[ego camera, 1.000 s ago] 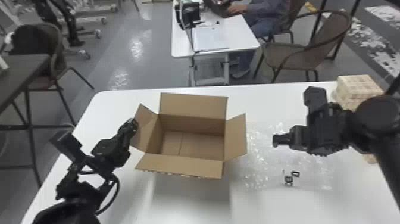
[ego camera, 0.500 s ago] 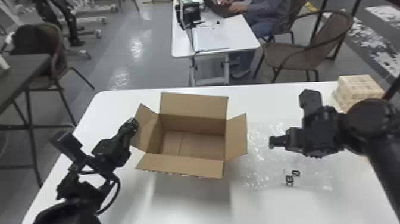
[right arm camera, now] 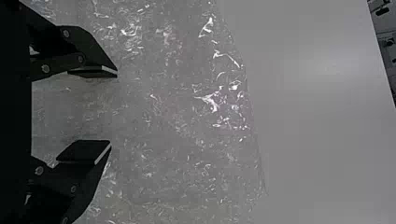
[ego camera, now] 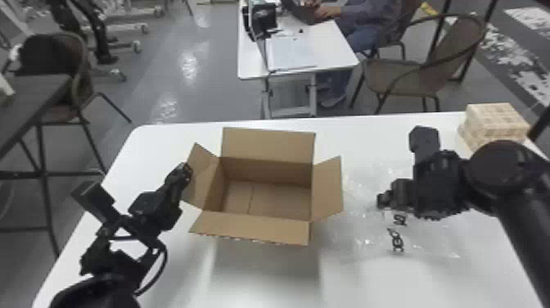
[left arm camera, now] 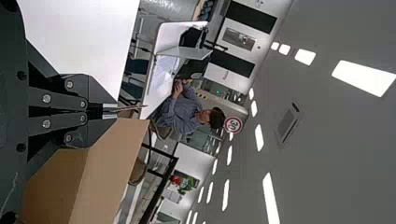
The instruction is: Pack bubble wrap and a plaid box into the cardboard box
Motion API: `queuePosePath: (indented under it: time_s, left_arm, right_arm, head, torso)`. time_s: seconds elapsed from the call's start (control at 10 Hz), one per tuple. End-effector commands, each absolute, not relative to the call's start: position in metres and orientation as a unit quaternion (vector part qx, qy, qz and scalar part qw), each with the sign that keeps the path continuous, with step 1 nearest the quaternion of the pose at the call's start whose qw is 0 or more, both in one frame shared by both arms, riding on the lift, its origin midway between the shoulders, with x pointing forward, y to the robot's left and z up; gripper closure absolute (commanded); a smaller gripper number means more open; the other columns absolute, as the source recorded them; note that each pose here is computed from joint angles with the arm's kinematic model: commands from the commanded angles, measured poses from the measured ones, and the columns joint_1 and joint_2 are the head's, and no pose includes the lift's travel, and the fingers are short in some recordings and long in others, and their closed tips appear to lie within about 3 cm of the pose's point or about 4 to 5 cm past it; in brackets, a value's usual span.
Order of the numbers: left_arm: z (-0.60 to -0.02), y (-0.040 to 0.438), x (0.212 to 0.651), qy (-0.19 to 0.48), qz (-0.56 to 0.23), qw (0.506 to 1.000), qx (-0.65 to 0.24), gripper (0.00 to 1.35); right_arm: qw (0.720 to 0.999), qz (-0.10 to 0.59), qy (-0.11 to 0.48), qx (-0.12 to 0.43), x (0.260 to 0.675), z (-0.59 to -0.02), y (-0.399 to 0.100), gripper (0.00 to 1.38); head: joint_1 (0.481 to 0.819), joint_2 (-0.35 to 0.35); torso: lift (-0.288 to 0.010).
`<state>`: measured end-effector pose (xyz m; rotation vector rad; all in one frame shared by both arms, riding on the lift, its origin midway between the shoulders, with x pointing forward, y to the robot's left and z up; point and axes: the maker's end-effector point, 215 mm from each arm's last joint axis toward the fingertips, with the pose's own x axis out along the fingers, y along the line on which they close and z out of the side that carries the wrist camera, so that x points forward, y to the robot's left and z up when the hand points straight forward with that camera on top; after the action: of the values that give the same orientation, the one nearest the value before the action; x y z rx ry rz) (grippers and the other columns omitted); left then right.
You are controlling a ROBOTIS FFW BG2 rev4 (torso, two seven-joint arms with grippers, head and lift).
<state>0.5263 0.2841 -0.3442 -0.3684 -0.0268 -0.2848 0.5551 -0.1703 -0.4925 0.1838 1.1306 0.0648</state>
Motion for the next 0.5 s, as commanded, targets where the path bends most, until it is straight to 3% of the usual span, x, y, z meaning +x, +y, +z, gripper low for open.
queuePosePath:
  time_s: [0.0, 0.4]
  left_arm:
    - [-0.345, 0.283, 0.526, -0.013, -0.141, 0.972, -0.185, 1.20]
    - [-0.345, 0.286, 0.524, -0.015, -0.139, 0.972, -0.188, 1.20]
  right_arm:
    - [0.846, 0.034, 0.524, 0.088, 0.558, -0.485, -0.170, 0.95]
    - [0.873, 0.055, 0.471, 0.116, 0.557, -0.430, -0.177, 0.98]
  head:
    - [0.695, 0.115]
    - [0.695, 0.111]
  torso:
    - [-0.110]
    - [-0.110]
